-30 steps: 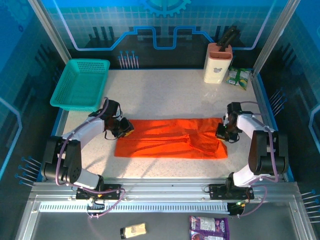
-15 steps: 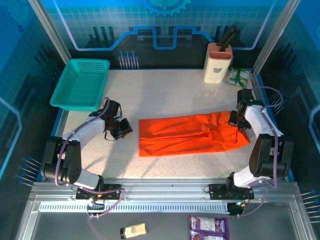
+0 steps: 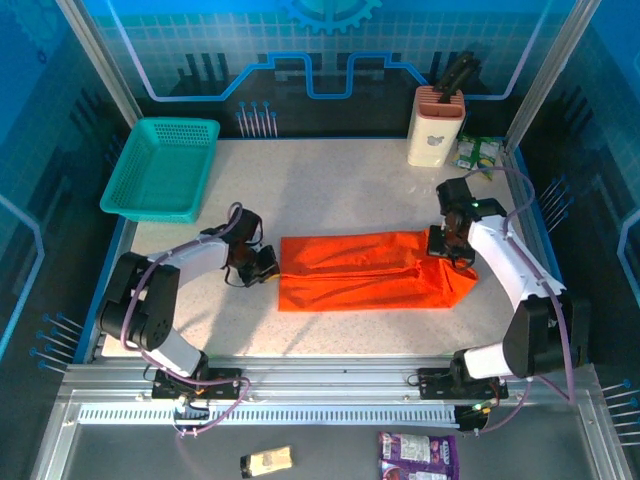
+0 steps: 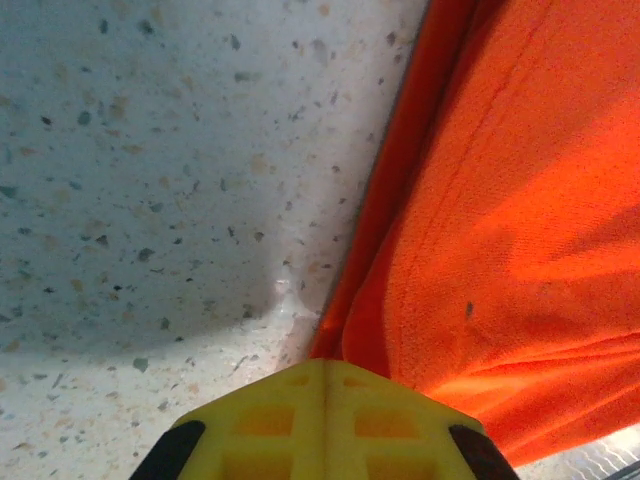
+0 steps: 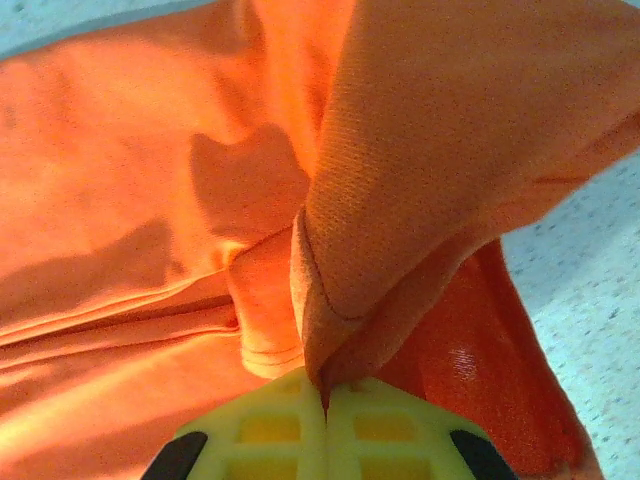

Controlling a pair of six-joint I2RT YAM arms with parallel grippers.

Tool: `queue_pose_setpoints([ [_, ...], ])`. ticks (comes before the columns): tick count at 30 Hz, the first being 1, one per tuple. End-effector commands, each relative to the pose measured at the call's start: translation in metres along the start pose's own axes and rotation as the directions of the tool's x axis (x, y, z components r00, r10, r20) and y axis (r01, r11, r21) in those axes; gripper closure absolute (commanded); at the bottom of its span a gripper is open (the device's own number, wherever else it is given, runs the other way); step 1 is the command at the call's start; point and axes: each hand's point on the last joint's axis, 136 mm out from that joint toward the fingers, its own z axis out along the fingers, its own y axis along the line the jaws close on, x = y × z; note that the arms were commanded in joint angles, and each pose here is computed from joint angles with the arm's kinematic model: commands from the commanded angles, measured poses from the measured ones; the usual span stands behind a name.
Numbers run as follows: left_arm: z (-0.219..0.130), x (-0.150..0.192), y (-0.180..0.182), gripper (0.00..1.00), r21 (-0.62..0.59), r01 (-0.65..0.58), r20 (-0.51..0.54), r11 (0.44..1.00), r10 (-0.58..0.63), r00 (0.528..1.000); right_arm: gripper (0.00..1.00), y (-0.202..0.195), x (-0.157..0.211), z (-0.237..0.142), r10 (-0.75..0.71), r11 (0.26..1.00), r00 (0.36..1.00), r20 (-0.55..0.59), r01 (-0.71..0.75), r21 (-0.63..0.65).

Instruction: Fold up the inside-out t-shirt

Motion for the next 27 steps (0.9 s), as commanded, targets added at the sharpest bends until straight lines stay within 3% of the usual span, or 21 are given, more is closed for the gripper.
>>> queue_pose_setpoints([
  [1,0.011,0.007,0.0,0.99,0.023,0.019,-0.037,1.0,-0.018,0.999,1.0,0.022,0.009,-0.021,0.009,0.999,1.0,-0.005,-0.009,-0.048],
  [13,0.028,0.015,0.006,1.0,0.035,0.036,-0.073,0.999,-0.033,0.997,1.0,0.13,0.027,-0.038,-0.021,0.962,0.998,-0.052,0.006,-0.274],
  [27,0.034,0.019,0.01,1.0,0.042,0.043,-0.083,0.998,-0.039,0.996,1.0,0.268,0.066,-0.046,-0.264,0.868,0.955,-0.134,0.175,-0.464],
])
